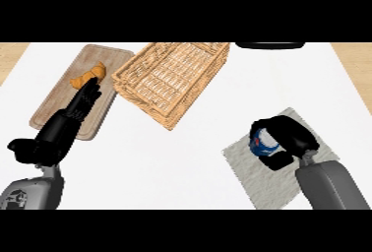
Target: Pick the can from the placemat and place it in the basket
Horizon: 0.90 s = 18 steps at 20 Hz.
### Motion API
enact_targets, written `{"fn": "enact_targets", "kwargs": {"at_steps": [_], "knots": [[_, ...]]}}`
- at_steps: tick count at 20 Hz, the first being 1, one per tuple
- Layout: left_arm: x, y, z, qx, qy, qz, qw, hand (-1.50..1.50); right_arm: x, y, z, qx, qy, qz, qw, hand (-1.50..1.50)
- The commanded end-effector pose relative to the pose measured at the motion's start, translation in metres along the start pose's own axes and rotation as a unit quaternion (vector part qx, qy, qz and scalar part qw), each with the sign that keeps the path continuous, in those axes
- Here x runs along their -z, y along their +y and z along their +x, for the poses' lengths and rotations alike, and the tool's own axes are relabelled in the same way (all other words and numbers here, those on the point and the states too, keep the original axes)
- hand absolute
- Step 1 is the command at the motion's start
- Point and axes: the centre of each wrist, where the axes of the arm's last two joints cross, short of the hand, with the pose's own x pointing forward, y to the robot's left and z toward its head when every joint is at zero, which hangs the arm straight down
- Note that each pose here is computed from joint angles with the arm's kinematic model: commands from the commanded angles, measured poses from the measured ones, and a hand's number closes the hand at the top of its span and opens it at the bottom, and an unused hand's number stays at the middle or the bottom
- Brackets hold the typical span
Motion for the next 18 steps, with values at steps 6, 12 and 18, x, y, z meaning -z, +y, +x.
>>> {"fn": "enact_targets", "kwargs": {"at_steps": [6,12,18], "knots": [[-0.001,-0.014,0.003,0.006,0.001,0.000,1.0000,0.00,0.029,0.020,0.074,-0.057,0.007,-0.041,0.997,1.50],[0.011,-0.023,0.006,-0.004,-0.014,-0.045,0.9989,0.00,0.050,0.014,0.120,-0.021,0.137,-0.109,0.984,1.50],[0.023,-0.033,0.015,-0.003,-0.032,-0.071,0.9969,0.00,0.058,-0.016,0.158,0.024,0.197,-0.200,0.959,1.50]]}}
